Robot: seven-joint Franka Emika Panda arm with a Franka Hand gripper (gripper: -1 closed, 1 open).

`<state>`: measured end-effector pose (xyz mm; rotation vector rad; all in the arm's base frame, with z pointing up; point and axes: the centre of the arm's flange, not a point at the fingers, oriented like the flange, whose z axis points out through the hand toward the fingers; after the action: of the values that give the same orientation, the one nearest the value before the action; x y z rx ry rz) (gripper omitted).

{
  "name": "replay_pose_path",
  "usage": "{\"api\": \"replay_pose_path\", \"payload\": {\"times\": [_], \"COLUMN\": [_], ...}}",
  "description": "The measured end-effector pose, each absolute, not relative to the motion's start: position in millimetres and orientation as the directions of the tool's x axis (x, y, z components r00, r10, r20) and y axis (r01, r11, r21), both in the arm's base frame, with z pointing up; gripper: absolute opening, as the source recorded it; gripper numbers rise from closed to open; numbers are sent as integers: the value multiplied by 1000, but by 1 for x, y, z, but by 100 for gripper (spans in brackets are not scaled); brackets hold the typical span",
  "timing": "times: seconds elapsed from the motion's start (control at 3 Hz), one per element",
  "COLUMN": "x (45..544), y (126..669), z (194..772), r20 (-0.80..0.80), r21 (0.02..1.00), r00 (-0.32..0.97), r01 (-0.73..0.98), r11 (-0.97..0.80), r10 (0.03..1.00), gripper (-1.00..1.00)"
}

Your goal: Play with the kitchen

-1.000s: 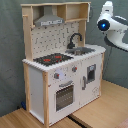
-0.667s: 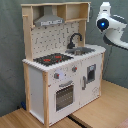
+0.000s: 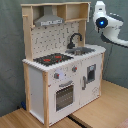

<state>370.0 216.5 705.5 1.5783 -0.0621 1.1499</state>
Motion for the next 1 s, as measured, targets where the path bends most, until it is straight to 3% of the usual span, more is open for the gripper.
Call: {"api": "replay_pose_path", "payload": {"times": [1.0], "x": [436], "y": [257], "z": [709], "r20": [613], "r21": [783], "r00": [501], "r01": [-488], "r11": [-385], "r10": [611], "gripper": [-100]}}
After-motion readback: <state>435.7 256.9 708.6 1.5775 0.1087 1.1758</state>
